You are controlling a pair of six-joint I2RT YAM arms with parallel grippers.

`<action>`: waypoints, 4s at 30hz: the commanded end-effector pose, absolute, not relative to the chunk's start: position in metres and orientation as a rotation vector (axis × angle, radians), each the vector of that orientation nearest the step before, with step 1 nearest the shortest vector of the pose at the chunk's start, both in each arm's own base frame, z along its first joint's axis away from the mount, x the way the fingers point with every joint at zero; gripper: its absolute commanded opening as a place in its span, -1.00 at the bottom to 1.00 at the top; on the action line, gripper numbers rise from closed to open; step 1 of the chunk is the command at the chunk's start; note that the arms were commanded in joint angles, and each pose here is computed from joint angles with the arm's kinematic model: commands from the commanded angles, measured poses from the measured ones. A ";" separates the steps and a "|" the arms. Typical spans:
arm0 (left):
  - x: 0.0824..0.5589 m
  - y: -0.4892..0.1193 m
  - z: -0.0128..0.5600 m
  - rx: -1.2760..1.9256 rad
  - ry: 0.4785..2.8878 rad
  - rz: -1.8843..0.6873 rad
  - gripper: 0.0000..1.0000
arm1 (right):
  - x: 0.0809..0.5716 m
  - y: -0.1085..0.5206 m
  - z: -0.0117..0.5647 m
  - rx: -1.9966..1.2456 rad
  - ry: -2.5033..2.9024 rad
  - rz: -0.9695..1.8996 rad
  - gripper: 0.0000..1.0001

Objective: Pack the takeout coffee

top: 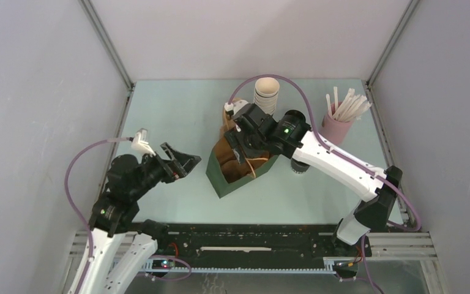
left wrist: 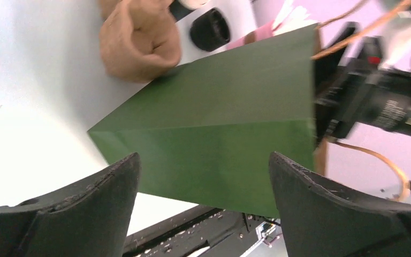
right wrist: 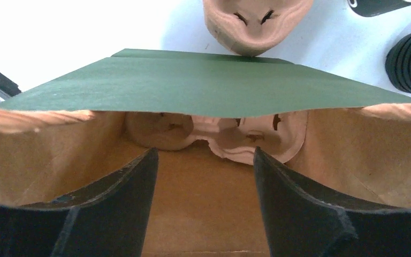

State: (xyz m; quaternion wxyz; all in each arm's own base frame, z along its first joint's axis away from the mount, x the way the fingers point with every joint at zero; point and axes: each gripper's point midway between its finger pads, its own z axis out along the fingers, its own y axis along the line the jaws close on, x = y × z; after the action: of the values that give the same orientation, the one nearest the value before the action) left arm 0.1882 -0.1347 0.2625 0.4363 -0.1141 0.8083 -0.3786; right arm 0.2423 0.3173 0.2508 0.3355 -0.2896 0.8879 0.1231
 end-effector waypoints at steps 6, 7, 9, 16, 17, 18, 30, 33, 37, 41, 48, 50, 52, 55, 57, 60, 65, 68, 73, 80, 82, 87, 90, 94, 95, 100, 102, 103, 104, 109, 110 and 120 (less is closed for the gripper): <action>0.178 -0.161 0.333 -0.072 1.784 -1.163 0.94 | 0.227 0.338 0.250 -0.838 2.305 0.432 0.52; 0.179 -0.165 0.336 -0.060 1.781 -1.193 0.92 | 0.227 0.337 0.248 -0.837 2.314 0.440 0.54; 0.182 -0.169 0.341 -0.051 1.768 -1.208 0.91 | 0.223 0.338 0.245 -0.857 2.332 0.467 0.61; 0.191 -0.175 0.375 0.003 1.708 -1.162 0.72 | 0.221 0.341 0.231 -0.898 2.361 0.485 0.15; 0.192 -0.175 0.380 0.015 1.695 -1.149 0.70 | 0.221 0.341 0.229 -0.900 2.366 0.485 0.15; 0.194 -0.176 0.385 0.027 1.686 -1.137 0.69 | 0.221 0.341 0.228 -0.898 2.370 0.486 0.15; 0.230 -0.192 0.385 0.075 1.747 -1.045 0.30 | 0.218 0.348 0.233 -0.908 2.355 0.561 0.29; 0.235 -0.196 0.387 0.097 1.748 -1.039 0.26 | 0.217 0.348 0.233 -0.909 2.356 0.563 0.29; 0.245 -0.199 0.382 0.086 1.767 -1.027 0.17 | 0.216 0.349 0.234 -0.911 2.356 0.574 0.27; 0.252 -0.204 0.375 0.070 1.793 -1.035 0.10 | 0.215 0.350 0.233 -0.912 2.360 0.577 0.26; 0.273 -0.195 0.361 -0.068 1.861 -0.947 -0.02 | 0.210 0.347 0.229 -0.925 2.369 0.549 0.35; 0.276 -0.193 0.356 -0.084 1.878 -0.927 -0.02 | 0.206 0.346 0.231 -0.935 2.362 0.540 0.41; 0.278 -0.191 0.352 -0.105 1.887 -0.907 -0.03 | 0.202 0.345 0.238 -0.943 2.343 0.544 0.47; 0.280 -0.185 0.350 -0.133 1.891 -0.875 -0.02 | 0.198 0.344 0.248 -0.940 2.316 0.564 0.55; 0.282 -0.184 0.347 -0.145 1.901 -0.863 -0.01 | 0.202 0.340 0.255 -0.917 2.296 0.548 0.57; 0.278 -0.191 0.360 -0.086 1.876 -0.906 0.11 | 0.208 0.338 0.254 -0.882 2.297 0.566 0.63; 0.255 -0.216 0.386 0.105 1.738 -1.071 0.42 | 0.222 0.338 0.241 -0.818 2.358 0.599 0.37; 0.252 -0.219 0.383 0.115 1.743 -1.081 0.41 | 0.225 0.339 0.238 -0.805 2.370 0.605 0.24; 0.256 -0.203 0.367 -0.012 1.790 -1.015 0.15 | 0.231 0.330 0.234 -0.771 2.389 0.546 0.18; 0.251 -0.212 0.369 0.032 1.757 -1.079 0.30 | 0.224 0.334 0.233 -0.820 2.388 0.552 0.15; 0.254 -0.218 0.369 0.031 1.780 -1.104 0.18 | 0.222 0.337 0.234 -0.829 2.381 0.564 0.16; 0.255 -0.234 0.379 0.075 1.764 -1.141 0.05 | 0.221 0.339 0.234 -0.830 2.384 0.570 0.15; 0.258 -0.239 0.376 0.079 1.778 -1.140 -0.07 | 0.221 0.339 0.235 -0.835 2.382 0.570 0.16; 0.265 -0.230 0.370 0.012 1.794 -1.079 -0.33 | 0.218 0.337 0.239 -0.835 2.375 0.576 0.18; 0.268 -0.226 0.370 -0.011 1.795 -1.059 -0.36 | 0.217 0.338 0.240 -0.835 2.371 0.577 0.19; 0.277 -0.218 0.373 -0.096 1.791 -1.017 -0.48 | 0.215 0.339 0.237 -0.844 2.374 0.568 0.23; 0.278 -0.220 0.372 -0.089 1.798 -1.023 -0.51 | 0.215 0.338 0.236 -0.840 2.377 0.555 0.24; 0.278 -0.220 0.370 -0.094 1.808 -1.016 -0.54 | 0.216 0.337 0.238 -0.835 2.376 0.552 0.25; 0.280 -0.218 0.365 -0.105 1.822 -1.001 -0.57 | 0.216 0.336 0.239 -0.833 2.371 0.554 0.26; 0.274 -0.225 0.356 -0.068 1.846 -1.041 -0.55 | 0.215 0.334 0.253 -0.811 2.337 0.579 0.32; 0.271 -0.228 0.356 -0.046 1.848 -1.061 -0.49 | 0.215 0.334 0.259 -0.800 2.319 0.593 0.34; 0.250 -0.228 0.319 0.125 1.945 -1.015 0.20 | 0.224 0.327 0.323 -0.639 2.164 0.691 0.50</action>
State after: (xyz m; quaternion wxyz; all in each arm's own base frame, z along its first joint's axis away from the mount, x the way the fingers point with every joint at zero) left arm 0.2619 -0.2305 0.3328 0.4582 0.0075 0.7803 -0.4255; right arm 0.2161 0.3288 0.2688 0.3185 -0.2914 0.8725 0.2287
